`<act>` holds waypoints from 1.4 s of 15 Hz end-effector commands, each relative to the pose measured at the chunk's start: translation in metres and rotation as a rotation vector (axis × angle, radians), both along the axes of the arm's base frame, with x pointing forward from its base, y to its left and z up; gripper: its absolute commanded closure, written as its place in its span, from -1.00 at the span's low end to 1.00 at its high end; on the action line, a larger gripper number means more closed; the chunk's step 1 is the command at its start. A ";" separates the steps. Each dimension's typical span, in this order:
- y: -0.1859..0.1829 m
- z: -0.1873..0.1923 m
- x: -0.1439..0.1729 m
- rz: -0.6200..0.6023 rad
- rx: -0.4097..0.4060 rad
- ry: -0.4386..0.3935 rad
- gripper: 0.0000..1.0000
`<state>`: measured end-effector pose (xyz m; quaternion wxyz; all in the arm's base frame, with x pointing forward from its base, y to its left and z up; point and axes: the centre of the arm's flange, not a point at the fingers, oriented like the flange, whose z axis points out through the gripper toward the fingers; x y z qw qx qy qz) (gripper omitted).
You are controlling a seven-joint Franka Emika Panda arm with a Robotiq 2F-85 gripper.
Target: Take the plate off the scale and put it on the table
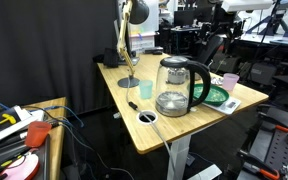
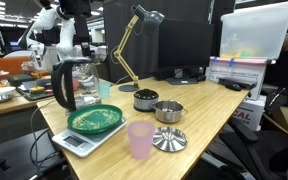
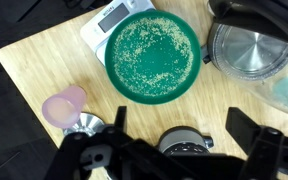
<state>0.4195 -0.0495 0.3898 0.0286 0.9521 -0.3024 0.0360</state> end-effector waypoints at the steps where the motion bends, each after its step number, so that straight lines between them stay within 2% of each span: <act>1: -0.002 -0.009 0.003 -0.003 0.006 0.013 -1.00; 7: -0.020 -0.068 0.017 0.012 0.022 0.093 -1.00; 11: -0.042 -0.101 0.028 -0.057 -0.002 0.122 -1.00; 12: -0.036 -0.092 0.015 -0.035 0.015 0.118 -1.00; 21: -0.042 -0.101 0.022 -0.052 0.012 0.128 -1.00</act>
